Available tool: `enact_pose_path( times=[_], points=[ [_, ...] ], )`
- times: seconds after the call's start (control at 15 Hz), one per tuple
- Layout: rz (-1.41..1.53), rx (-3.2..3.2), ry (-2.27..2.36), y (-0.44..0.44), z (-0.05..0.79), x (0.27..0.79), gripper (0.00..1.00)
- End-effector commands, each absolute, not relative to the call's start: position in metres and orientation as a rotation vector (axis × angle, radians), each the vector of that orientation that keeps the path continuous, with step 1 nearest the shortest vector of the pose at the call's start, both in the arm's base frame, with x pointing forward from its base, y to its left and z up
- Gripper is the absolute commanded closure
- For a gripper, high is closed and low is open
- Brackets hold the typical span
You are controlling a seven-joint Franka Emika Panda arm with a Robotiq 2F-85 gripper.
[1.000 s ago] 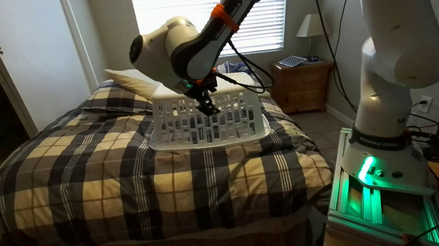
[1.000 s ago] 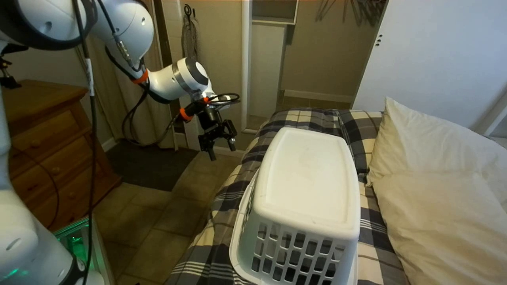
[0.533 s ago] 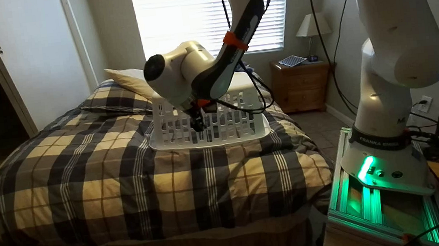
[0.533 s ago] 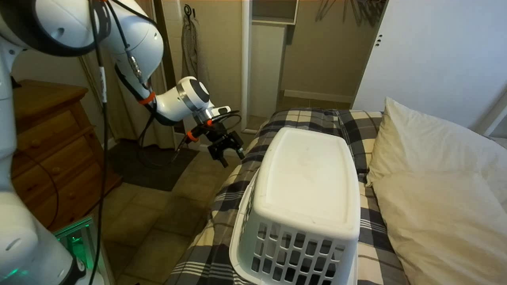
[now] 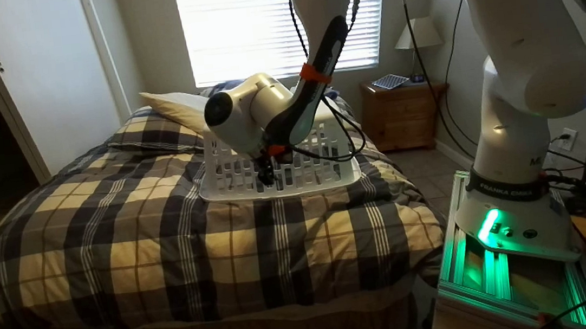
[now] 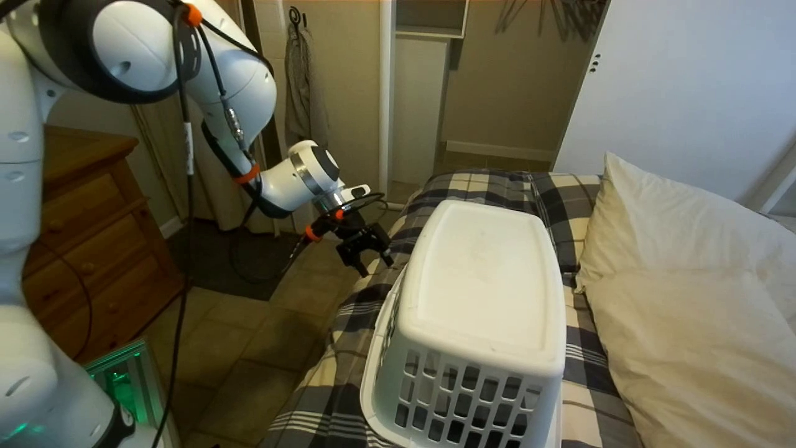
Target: Flip the basket over
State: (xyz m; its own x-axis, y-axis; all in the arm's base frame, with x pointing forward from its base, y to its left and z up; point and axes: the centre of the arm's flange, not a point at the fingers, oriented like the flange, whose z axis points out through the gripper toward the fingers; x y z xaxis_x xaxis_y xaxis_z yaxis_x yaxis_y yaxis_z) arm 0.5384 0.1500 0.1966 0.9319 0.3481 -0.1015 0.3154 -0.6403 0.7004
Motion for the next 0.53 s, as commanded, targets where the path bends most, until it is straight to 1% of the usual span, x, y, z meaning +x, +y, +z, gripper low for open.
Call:
enact_pose_path(
  times=[0.0, 0.2, 0.47],
  points=[
    [0.056, 2.309, 0.467, 0.15, 0.197, 0.539, 0.0],
    [-0.017, 2.25, 0.432, 0.15, 0.17, 0.537, 0.0],
    [-0.021, 2.18, 0.491, 0.15, 0.137, 0.516, 0.0]
  ],
)
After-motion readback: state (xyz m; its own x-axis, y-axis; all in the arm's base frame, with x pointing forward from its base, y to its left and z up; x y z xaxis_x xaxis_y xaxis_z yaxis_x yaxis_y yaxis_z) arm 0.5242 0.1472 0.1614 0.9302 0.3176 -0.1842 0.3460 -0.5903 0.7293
